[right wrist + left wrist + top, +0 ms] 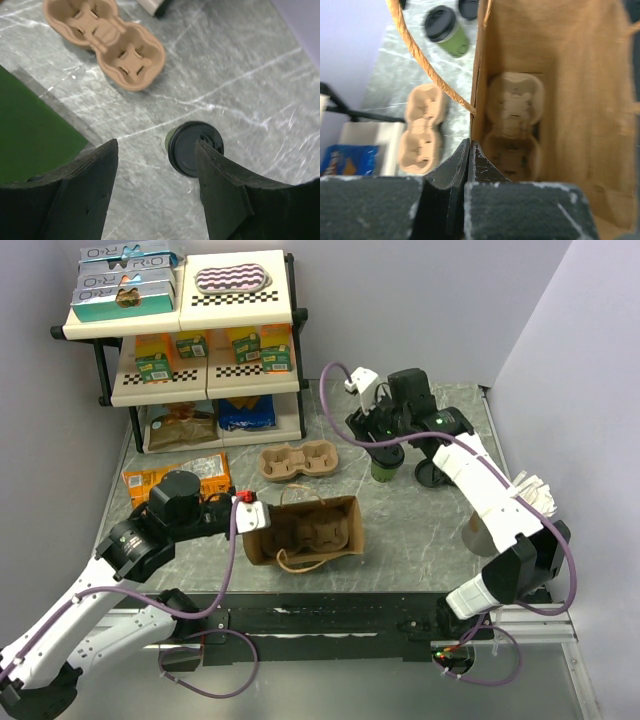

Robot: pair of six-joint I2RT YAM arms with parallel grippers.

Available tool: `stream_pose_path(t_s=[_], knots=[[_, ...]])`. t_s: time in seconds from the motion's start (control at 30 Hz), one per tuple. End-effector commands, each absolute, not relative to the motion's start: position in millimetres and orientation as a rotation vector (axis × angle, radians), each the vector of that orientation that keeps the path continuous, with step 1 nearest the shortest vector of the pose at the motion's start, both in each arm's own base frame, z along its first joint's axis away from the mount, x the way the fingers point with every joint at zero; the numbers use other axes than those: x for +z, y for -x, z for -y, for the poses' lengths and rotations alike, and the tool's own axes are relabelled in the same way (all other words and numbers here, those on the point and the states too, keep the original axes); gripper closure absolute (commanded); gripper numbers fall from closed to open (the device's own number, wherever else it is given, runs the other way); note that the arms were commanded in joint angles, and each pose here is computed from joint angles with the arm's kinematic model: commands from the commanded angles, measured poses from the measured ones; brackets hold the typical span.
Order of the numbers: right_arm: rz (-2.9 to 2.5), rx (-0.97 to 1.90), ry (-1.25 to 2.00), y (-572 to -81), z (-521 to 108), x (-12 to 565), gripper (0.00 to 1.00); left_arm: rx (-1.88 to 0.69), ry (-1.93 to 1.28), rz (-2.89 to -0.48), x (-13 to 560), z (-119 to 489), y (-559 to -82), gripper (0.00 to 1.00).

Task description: Pack the takeout coffee

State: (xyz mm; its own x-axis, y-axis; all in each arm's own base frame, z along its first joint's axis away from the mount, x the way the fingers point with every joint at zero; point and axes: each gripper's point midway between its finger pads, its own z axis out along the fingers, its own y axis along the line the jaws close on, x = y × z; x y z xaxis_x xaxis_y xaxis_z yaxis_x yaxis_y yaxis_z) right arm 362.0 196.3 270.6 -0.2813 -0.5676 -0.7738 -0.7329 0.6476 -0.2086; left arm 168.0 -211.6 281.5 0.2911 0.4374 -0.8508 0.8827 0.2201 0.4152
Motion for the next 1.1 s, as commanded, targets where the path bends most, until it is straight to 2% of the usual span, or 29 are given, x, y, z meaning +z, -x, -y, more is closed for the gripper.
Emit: stream_pose_path(t_s=[0.0,0.57,0.67,0.93,1.07], knots=[[-1.973,0.305,0.955,-357.0,-197.5,296.7,0.30,-0.335,-1.322,-1.290,305.1,204.7,-192.4,0.99],[-1.981,0.322,0.944,-355.7,-199.0,289.8,0.29,0.026,-1.264,-1.291,313.3,173.4,-237.7,0.99],[-1.990,0.331,0.946,-354.9,-200.4,285.8,0.29,-0.012,-1.313,-1.321,299.4,172.5,-227.5,0.99],[-2.000,0.339,0.963,-349.6,-198.5,278.9,0.28,-0.311,-1.510,-1.299,255.2,186.3,-166.5,0.99],[-2.008,0.352,0.974,-344.3,-199.1,274.0,0.28,-0.381,-1.521,-1.320,249.6,191.1,-158.6,0.99]])
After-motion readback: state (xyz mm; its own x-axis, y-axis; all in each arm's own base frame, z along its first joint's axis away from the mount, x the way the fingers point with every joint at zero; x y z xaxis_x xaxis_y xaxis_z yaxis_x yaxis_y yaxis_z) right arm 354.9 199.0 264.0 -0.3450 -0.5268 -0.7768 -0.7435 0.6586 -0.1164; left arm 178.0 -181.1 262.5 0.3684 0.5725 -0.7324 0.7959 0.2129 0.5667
